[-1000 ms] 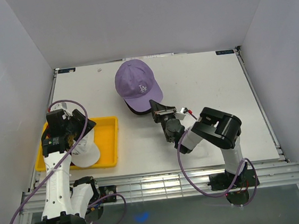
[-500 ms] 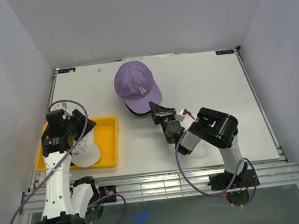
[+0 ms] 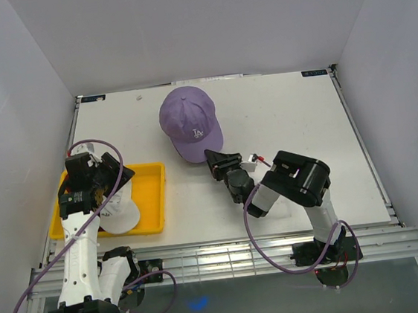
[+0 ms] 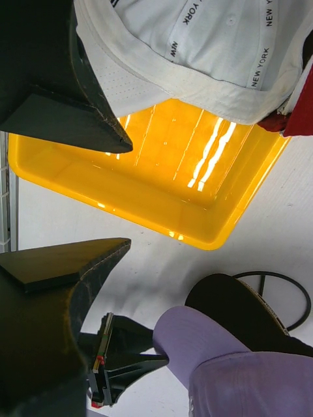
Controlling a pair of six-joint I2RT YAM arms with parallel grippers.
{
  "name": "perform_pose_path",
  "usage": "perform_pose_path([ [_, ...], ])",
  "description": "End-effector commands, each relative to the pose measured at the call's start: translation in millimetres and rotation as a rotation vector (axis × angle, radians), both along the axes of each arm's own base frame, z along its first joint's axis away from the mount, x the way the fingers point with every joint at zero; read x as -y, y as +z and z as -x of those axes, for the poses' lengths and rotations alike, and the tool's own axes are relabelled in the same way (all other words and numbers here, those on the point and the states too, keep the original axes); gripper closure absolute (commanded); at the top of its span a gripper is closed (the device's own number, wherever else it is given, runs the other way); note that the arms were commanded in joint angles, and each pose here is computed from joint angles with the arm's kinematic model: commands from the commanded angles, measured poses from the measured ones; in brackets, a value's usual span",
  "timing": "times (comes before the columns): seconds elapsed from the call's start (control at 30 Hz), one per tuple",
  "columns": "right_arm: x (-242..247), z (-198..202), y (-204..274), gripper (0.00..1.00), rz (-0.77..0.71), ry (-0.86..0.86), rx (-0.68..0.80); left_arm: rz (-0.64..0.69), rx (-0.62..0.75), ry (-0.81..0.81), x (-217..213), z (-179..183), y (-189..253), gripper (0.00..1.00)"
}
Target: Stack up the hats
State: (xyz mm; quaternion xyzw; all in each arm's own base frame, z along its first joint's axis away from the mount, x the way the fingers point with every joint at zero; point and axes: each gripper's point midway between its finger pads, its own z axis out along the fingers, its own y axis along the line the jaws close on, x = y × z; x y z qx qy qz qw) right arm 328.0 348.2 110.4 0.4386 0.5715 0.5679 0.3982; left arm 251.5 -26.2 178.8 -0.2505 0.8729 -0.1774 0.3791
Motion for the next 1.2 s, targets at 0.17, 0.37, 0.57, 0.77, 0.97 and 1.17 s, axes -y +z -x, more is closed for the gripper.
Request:
perform_pose_path([
  [0.17, -8.5, 14.4, -39.4, 0.64, 0.162, 0.067, -0.059, -0.011, 0.016, 0.005, -1.3, -0.6, 0.1, 0.35],
  [0.37, -10.4, 16.0, -37.0, 0.64, 0.157, 0.080, -0.058, -0.012, 0.014, 0.006, -1.5, -0.3, -0.2, 0.34],
  [0.57, -14.2, 19.4, -38.3, 0.56, 0.181, 0.110, -0.078, -0.013, 0.013, 0.012, -2.7, -0.5, -0.3, 0.33],
  [0.77, -11.4, 29.5, -34.3, 0.48, 0.192, 0.151, -0.093, -0.022, 0.027, 0.023, -4.4, -0.1, 3.0, 0.31],
  [0.97, -8.5, 51.7, -31.5, 0.42, 0.262, 0.255, -0.120, -0.028, 0.031, 0.040, -6.9, 0.8, 4.5, 0.30],
  [1.17, 11.3, 79.3, -34.4, 0.39, 0.294, 0.331, -0.128, -0.042, 0.029, 0.076, -12.8, 0.9, 5.2, 0.27],
])
